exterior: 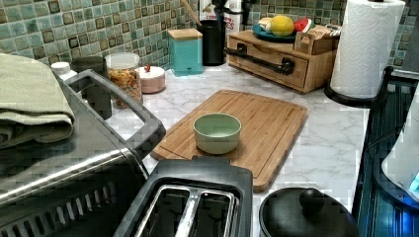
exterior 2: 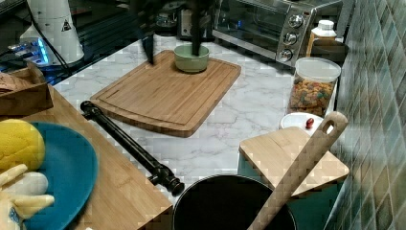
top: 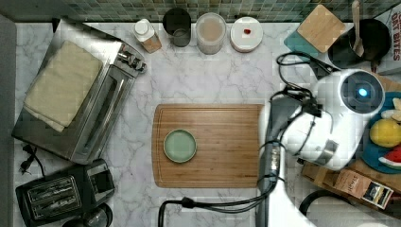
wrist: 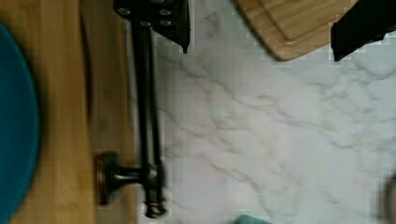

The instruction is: Open the drawer.

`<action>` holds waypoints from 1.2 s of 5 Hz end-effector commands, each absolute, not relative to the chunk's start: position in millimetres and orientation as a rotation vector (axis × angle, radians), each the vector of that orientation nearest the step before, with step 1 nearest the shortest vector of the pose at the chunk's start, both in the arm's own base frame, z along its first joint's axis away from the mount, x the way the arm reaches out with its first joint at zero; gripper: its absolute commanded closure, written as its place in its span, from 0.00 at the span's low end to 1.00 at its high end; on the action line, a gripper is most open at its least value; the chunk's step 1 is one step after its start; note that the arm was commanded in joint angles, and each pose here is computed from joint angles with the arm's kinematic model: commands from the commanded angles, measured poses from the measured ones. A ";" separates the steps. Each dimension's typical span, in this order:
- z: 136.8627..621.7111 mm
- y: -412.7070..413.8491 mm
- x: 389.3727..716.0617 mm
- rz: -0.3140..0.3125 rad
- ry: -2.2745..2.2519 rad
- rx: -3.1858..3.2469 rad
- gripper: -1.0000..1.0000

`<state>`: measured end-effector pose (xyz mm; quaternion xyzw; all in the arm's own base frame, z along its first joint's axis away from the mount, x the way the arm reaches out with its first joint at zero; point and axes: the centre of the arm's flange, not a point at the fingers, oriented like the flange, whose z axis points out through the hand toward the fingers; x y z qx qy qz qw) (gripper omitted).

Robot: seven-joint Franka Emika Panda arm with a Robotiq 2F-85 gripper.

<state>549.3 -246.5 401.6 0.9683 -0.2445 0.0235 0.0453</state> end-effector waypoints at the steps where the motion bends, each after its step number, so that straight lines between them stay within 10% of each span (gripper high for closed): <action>1: 377.1 -289.2 551.8 -0.011 -0.629 2.954 0.00; 4: 350.8 -286.8 565.6 -0.050 -0.576 2.867 0.00; 6: 335.6 -302.6 563.2 0.049 -0.545 2.892 0.00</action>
